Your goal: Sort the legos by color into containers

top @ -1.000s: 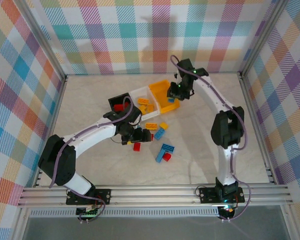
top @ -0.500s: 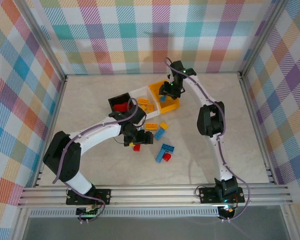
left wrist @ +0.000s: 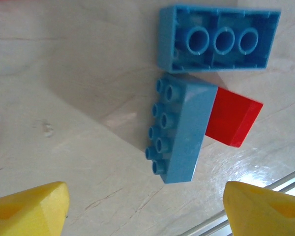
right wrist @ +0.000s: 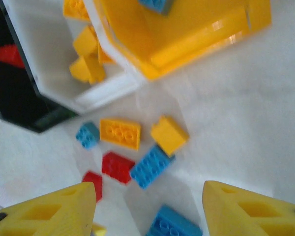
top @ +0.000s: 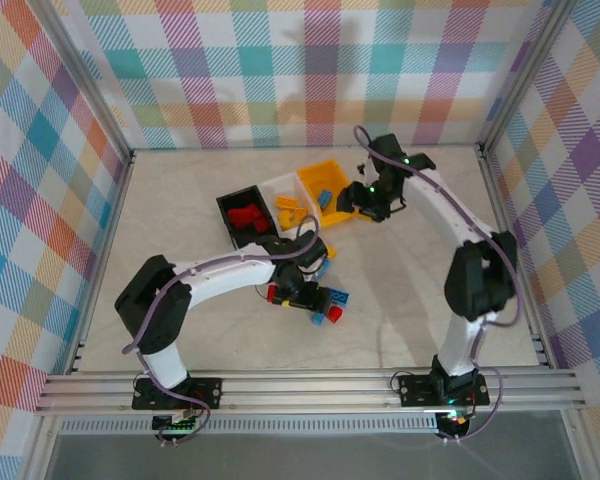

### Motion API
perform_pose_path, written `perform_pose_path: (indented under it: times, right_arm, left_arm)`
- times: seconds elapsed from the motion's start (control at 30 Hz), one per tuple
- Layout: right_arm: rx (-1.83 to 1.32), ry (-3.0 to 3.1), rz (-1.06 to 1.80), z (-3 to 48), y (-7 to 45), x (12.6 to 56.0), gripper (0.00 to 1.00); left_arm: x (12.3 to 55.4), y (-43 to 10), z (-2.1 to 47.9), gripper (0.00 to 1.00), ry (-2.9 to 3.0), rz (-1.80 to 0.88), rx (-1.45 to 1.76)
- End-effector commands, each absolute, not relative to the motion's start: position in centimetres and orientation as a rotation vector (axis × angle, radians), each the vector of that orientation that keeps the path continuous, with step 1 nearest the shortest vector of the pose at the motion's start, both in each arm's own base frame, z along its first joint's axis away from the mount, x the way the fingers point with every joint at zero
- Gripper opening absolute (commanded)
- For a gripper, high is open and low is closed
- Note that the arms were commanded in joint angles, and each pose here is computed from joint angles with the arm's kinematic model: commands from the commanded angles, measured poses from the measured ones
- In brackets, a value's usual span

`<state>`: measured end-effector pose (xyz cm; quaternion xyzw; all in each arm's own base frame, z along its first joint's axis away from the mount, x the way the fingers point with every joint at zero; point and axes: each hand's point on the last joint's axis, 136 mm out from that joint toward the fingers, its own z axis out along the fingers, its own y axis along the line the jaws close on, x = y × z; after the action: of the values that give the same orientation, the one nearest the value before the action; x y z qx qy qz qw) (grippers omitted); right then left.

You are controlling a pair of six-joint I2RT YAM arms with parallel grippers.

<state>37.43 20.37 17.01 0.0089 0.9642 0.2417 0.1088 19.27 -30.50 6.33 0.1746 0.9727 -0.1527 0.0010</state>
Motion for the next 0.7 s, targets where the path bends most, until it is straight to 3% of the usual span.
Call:
perform_pose_path:
  times: [0.0, 0.23, 0.5, 0.67]
  right_arm:
    - [0.092, 2.892, 0.748, 14.8, 19.6, 34.5, 0.59]
    - [0.146, 2.939, 0.775, 13.2, 18.1, 28.8, 0.59]
    - [0.156, 2.936, 0.779, 13.2, 17.4, 26.8, 0.58]
    - [0.149, 2.931, 0.787, 13.3, 17.4, 26.6, 0.58]
  left_arm:
    - [18.9, -32.1, 6.0, 0.80, 3.027, -0.485, 0.644]
    - [19.6, -32.9, 4.5, 0.71, 3.042, -0.410, 0.647]
    - [19.8, -32.4, 2.8, 0.57, 3.076, -0.319, 0.649]
    - [20.2, -32.2, 2.5, 0.38, 3.078, -0.268, 0.627]
